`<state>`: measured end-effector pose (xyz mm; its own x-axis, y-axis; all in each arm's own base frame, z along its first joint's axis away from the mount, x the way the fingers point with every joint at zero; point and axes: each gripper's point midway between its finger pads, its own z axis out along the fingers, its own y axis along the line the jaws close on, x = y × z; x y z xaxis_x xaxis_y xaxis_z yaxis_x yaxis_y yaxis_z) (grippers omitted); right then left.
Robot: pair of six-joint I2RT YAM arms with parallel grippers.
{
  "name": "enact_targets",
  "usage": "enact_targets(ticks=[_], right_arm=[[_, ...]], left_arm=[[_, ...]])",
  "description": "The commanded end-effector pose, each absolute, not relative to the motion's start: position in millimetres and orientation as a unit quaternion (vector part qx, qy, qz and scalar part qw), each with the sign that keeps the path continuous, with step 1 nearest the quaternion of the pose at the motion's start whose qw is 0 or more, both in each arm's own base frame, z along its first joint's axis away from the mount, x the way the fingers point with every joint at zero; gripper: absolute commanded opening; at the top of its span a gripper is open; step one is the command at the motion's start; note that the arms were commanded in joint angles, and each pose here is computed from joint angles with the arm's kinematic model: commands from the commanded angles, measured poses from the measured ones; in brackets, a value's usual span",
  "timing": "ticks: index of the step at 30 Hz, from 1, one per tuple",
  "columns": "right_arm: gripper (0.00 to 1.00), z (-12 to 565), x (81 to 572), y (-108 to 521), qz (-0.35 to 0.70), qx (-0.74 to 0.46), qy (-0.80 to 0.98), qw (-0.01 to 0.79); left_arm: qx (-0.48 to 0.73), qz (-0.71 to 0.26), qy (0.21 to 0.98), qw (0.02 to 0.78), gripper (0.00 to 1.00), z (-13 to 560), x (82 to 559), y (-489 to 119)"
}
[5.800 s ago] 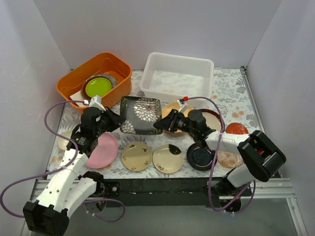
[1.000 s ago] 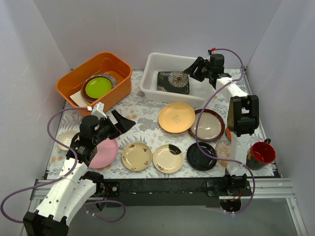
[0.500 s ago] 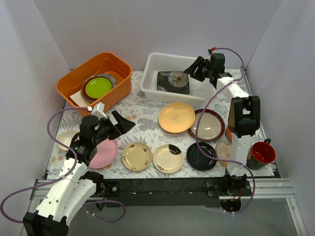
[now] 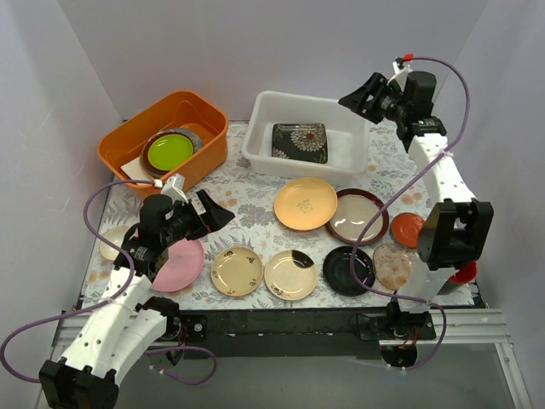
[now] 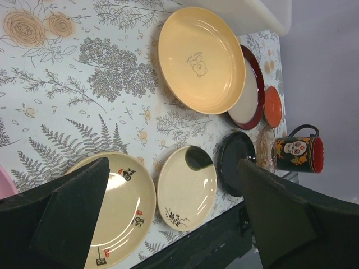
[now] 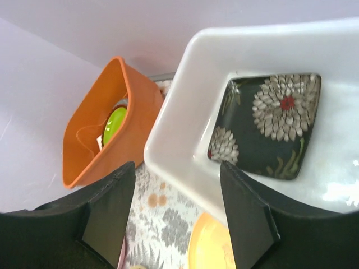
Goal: Place the plates into the plastic bin on the countertop
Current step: Place the plate in the plastic bin.
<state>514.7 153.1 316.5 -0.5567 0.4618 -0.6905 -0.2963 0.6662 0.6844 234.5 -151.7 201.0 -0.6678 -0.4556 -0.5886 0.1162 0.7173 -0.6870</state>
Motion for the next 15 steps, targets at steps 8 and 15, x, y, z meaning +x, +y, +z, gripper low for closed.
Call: enact_targets(ticks=[8,15], right_arm=[[0.93,334,417,107,0.429,0.049,0.764,0.479],[0.98,322,364,114,0.428,0.017,0.771,0.472]], left_arm=[[-0.075,-0.376,0.836,0.392,0.98,199,229,-158],[-0.072,-0.382,0.840,0.380,0.98,192,234,-163]])
